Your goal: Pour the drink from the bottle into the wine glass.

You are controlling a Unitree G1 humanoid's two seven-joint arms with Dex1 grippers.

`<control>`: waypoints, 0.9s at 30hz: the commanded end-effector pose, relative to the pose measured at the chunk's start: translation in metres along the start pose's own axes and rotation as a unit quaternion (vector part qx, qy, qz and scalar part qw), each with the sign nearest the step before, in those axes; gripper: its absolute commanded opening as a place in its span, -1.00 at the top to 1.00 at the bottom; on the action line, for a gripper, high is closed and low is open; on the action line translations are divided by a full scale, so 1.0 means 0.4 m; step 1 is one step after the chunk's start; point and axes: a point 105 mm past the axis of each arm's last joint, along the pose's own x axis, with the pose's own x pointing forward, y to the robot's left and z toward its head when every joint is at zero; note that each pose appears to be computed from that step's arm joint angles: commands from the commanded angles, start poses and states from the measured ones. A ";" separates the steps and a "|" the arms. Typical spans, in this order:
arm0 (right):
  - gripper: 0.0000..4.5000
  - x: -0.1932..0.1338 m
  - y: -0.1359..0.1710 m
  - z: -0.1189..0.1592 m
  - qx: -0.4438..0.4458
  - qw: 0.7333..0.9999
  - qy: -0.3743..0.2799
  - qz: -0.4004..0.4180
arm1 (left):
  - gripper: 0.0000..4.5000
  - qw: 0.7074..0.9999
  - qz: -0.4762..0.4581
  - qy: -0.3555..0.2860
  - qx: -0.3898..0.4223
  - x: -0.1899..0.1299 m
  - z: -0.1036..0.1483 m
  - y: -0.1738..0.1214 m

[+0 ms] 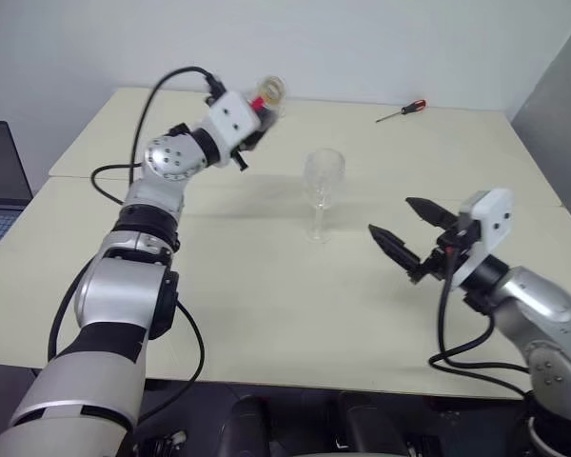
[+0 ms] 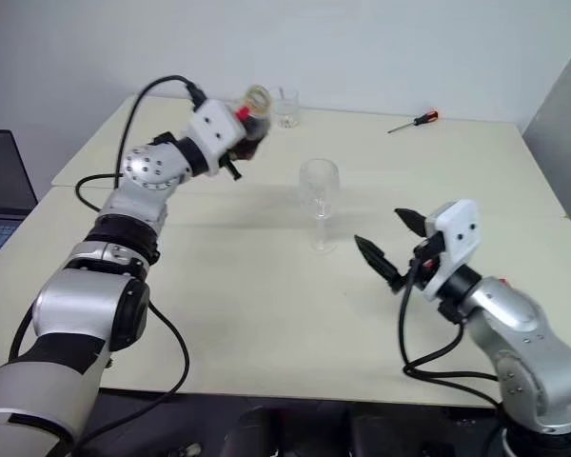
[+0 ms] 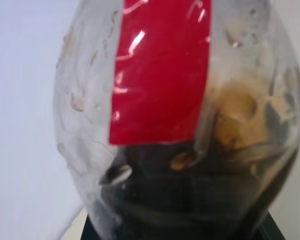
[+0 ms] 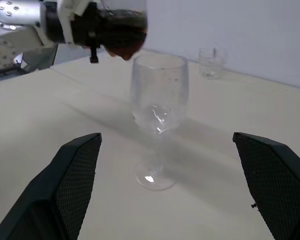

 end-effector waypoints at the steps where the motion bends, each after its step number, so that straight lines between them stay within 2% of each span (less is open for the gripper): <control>1: -1.00 0.010 0.024 0.033 -0.013 0.999 -0.045 -0.012 | 0.55 0.997 0.015 -0.018 0.078 0.009 0.048 0.033; 4: -1.00 0.020 0.045 0.046 0.000 0.997 -0.070 -0.009 | 0.55 0.994 0.014 -0.010 0.107 0.015 0.044 0.023; 8: -1.00 0.015 0.057 0.039 -0.002 0.997 -0.072 -0.008 | 0.55 0.992 0.020 -0.019 0.123 0.032 0.061 0.013; 15: -1.00 0.001 0.070 0.004 0.002 0.999 -0.044 0.006 | 0.56 0.984 0.011 -0.018 0.180 0.041 0.070 0.004; 27: -1.00 0.008 0.075 -0.001 0.001 0.999 -0.040 0.014 | 0.56 0.966 0.001 -0.008 0.257 0.049 0.078 0.003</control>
